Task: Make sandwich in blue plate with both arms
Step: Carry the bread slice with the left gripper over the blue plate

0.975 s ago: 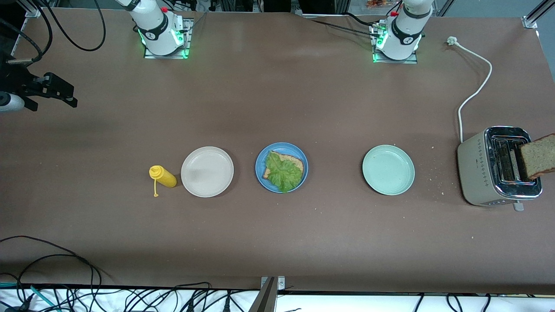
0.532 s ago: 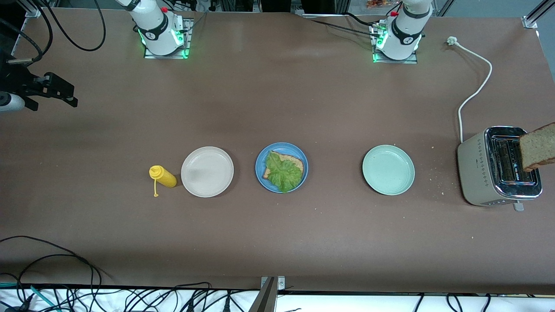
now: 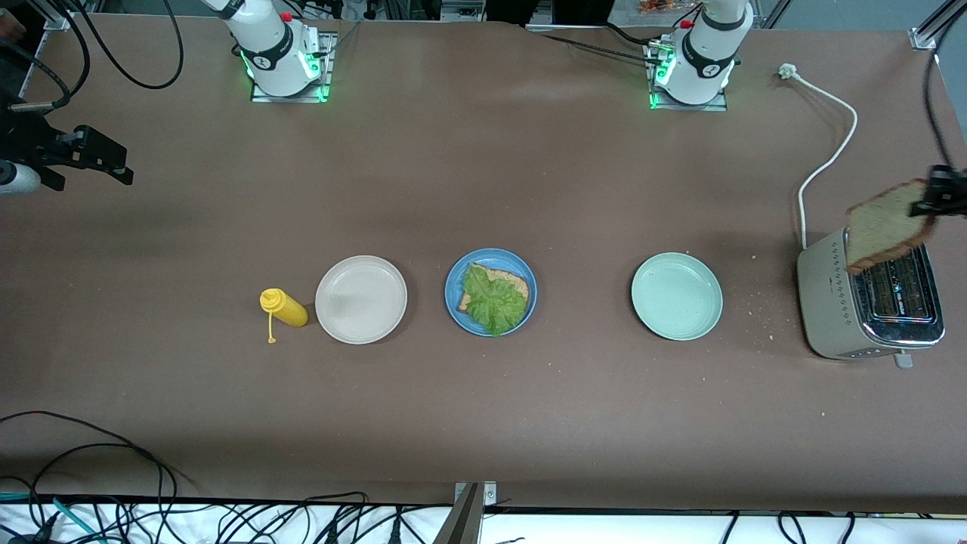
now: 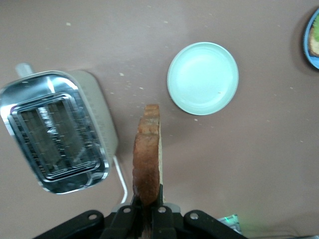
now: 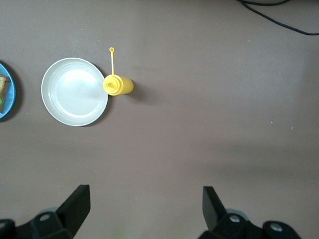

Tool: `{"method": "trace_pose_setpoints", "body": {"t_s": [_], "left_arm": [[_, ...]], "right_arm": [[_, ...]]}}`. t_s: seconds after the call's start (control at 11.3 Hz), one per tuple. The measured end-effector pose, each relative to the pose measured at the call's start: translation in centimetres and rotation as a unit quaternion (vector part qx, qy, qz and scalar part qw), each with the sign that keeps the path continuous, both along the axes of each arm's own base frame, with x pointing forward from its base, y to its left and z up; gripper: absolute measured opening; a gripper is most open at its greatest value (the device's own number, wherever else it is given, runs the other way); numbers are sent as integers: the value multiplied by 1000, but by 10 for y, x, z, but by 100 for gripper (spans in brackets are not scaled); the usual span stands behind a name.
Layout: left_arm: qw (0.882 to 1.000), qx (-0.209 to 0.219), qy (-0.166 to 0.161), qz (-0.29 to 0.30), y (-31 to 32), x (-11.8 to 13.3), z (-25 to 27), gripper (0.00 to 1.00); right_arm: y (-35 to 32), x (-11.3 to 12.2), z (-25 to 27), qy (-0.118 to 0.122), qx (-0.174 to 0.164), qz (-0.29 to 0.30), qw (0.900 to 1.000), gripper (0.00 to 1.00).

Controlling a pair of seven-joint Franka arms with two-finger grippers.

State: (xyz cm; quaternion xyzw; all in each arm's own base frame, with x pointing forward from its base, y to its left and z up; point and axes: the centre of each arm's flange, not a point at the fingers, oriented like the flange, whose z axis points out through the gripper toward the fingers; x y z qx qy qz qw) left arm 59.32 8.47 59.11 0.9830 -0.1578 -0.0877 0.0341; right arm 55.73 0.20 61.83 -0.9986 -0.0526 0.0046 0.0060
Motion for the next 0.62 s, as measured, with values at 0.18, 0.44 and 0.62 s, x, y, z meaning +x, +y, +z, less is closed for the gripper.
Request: {"method": "trace_pose_setpoints", "body": {"t_s": [0.18,0.44,0.62], "left_arm": [[999,-4,17,-29,-56,1,-3,8],[997,-58,43,-33,-136,-4,-11,8],[987,-137,81,-36,-182,1,-39,8]], "right_arm": [[0,0,0,0,0,0,1000,100],[0,0,0,1,1,0,1000,100],[0,0,0,2,1,-1,1000,100]]}}
